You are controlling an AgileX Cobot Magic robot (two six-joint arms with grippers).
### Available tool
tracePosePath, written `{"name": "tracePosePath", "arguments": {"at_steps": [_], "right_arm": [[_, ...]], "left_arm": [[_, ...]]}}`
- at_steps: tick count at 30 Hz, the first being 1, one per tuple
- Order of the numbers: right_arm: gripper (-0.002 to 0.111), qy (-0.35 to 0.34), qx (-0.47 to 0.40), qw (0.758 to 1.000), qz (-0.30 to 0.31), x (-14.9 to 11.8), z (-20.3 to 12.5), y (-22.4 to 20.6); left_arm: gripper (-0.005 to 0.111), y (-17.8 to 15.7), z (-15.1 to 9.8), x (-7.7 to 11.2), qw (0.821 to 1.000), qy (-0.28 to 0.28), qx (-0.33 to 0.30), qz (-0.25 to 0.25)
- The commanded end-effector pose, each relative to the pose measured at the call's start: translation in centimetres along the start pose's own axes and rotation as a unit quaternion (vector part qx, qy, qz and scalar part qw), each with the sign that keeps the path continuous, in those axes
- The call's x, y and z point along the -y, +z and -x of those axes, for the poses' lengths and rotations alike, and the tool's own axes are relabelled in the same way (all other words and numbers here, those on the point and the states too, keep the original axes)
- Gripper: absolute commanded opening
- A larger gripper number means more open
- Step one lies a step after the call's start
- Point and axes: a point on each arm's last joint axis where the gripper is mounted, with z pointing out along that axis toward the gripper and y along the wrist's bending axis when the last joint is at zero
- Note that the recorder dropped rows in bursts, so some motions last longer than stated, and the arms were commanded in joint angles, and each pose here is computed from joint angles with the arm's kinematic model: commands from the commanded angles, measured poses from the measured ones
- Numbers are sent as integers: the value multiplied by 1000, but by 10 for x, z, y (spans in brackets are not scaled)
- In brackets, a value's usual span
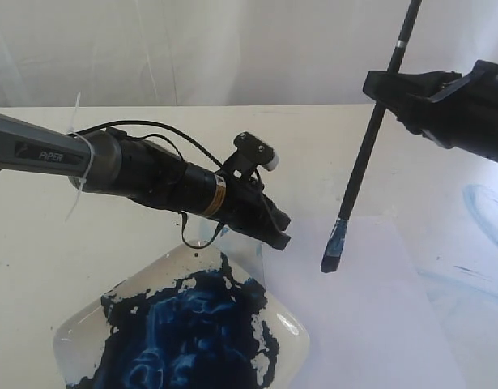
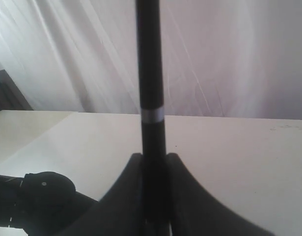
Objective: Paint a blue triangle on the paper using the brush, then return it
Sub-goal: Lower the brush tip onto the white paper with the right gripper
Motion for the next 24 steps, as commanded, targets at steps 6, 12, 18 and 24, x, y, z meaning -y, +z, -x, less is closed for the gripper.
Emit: {"name": "tracePosePath", "arguments": {"at_steps": [6, 12, 18, 24], "right_arm": [[0, -18, 2, 1000, 7, 3, -3, 2], [0, -20, 1, 1000, 10, 3, -4, 3], [0, -25, 15, 998, 54, 9, -15, 12], [0, -11, 25, 999, 46, 24, -27, 21]], "left_arm": [[0, 8, -7, 2, 1000, 7, -11, -6], [0, 11, -12, 0, 1000, 4, -17, -7], [0, 11, -12, 0, 1000, 4, -17, -7], [0, 11, -12, 0, 1000, 4, -17, -7]]}}
